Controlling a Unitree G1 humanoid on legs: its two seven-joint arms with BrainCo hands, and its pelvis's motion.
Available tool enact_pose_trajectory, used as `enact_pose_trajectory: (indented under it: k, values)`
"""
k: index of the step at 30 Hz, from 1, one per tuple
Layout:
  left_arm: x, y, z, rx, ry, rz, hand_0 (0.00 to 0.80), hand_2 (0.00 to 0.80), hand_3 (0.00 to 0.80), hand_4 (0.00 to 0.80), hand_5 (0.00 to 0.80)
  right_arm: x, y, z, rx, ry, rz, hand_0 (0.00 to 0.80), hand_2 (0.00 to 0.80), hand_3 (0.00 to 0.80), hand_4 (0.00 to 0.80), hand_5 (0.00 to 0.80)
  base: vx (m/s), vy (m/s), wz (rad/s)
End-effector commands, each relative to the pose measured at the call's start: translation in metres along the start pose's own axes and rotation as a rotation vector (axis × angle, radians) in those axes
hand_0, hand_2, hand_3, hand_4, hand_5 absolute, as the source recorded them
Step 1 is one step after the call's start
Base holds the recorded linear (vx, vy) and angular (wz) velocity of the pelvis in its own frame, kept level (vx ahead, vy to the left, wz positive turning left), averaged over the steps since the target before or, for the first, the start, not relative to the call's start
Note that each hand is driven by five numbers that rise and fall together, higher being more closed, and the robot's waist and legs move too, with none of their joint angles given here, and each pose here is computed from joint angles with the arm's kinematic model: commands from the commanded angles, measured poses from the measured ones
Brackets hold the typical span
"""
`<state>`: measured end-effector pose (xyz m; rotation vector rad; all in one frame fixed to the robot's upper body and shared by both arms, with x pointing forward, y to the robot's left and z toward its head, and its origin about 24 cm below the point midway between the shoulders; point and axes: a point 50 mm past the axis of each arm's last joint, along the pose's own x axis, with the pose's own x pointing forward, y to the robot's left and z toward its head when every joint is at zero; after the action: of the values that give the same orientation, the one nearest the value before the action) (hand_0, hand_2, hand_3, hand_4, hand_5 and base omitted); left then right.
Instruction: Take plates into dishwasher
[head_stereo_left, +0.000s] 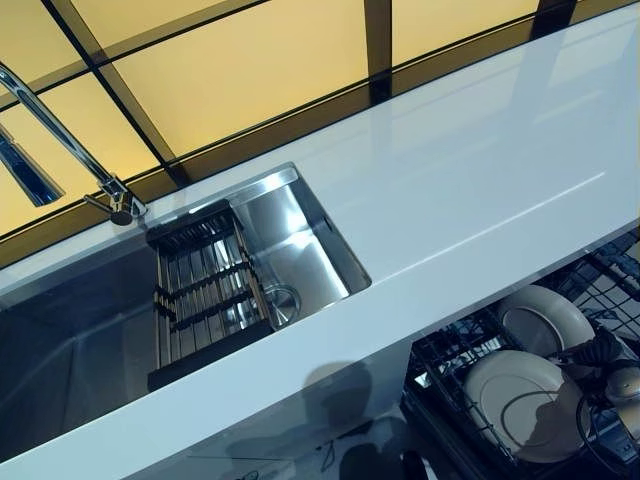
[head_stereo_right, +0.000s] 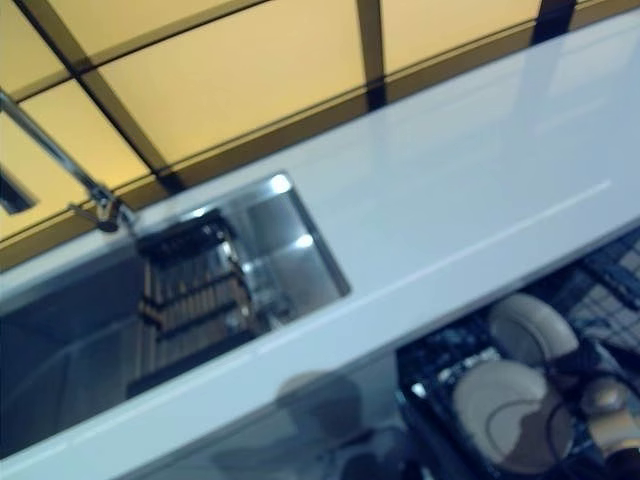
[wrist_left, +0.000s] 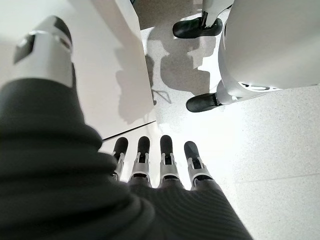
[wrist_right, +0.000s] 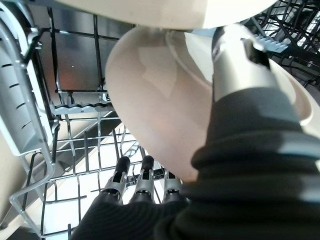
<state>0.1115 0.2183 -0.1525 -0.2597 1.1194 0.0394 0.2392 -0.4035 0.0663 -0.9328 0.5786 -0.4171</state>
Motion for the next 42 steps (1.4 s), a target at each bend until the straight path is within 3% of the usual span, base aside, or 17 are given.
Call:
enact_pose_trajectory:
  k: [1, 13, 27, 42]
  values:
    - [-0.005, 0.02, 0.004, 0.01, -0.003, 0.065, 0.0, 0.0, 0.0, 0.0, 0.0, 0.001, 0.0, 0.0, -0.018, -0.001, -0.003, 0.0, 0.0, 0.0, 0.0, 0.0, 0.0, 0.0, 0.0]
    - [-0.011, 0.034, -0.005, -0.026, 0.018, 0.12, 0.0, 0.0, 0.0, 0.0, 0.0, -0.01, -0.037, -0.015, -0.004, 0.019, -0.073, 0.0, 0.0, 0.0, 0.0, 0.0, 0.024, -0.008, -0.01]
    - [-0.014, 0.044, -0.02, -0.106, 0.107, 0.218, 0.0, 0.0, 0.0, 0.0, 0.0, -0.026, -0.108, -0.02, 0.005, 0.029, -0.183, 0.0, 0.0, 0.0, 0.0, 0.0, 0.036, 0.028, -0.03]
    - [-0.021, 0.058, -0.026, -0.246, 0.166, 0.337, 0.0, 0.0, 0.0, 0.0, 0.0, -0.031, -0.132, -0.034, 0.093, 0.099, -0.24, 0.0, 0.0, 0.0, 0.0, 0.0, 0.006, 0.023, -0.03]
